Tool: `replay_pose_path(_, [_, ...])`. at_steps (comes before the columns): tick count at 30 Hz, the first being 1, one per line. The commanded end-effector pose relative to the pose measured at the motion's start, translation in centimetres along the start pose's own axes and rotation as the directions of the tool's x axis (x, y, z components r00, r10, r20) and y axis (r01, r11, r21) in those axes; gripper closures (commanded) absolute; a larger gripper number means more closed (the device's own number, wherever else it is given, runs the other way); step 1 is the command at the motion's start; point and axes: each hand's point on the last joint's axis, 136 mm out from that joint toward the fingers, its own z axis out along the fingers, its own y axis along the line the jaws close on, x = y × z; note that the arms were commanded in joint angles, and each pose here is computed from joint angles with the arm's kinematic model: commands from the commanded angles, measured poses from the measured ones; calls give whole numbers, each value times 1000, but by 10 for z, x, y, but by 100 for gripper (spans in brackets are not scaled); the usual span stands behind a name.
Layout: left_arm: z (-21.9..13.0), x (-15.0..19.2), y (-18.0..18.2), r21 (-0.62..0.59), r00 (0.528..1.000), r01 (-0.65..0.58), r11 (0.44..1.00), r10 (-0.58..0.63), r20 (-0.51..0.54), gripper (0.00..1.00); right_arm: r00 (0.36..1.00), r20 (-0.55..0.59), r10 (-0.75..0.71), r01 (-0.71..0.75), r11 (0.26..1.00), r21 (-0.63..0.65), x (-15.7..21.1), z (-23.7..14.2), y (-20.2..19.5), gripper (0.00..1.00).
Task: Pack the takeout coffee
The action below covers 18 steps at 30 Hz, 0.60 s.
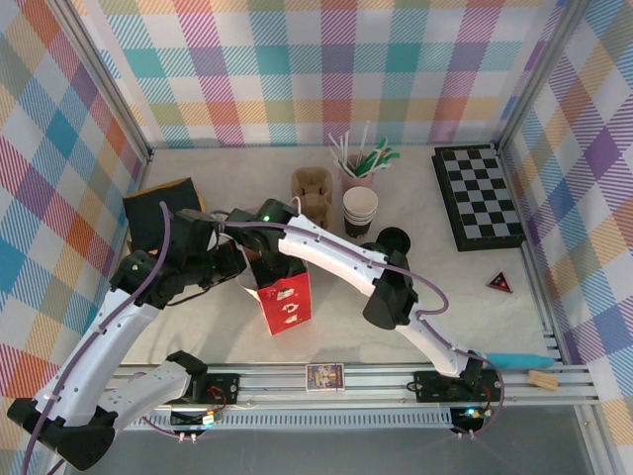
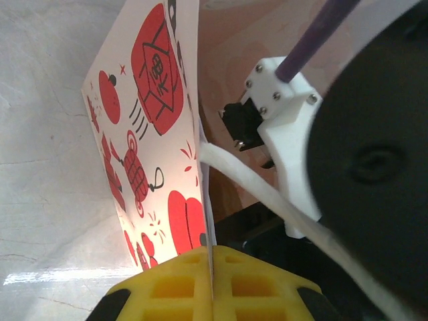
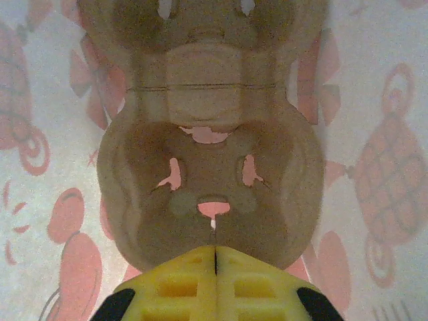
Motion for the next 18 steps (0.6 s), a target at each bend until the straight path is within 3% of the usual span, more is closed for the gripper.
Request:
replay_pose_path(1, [-1, 2, 4, -13, 1000, 11, 1000, -11, -10, 100, 1000, -20, -15, 16, 1000, 24, 3, 11, 1, 100])
replay_pose_path(18, [-8, -3, 13, -62, 999, 28, 998, -27, 19, 100, 992, -124, 5, 1, 999, 53, 12, 67, -2, 100])
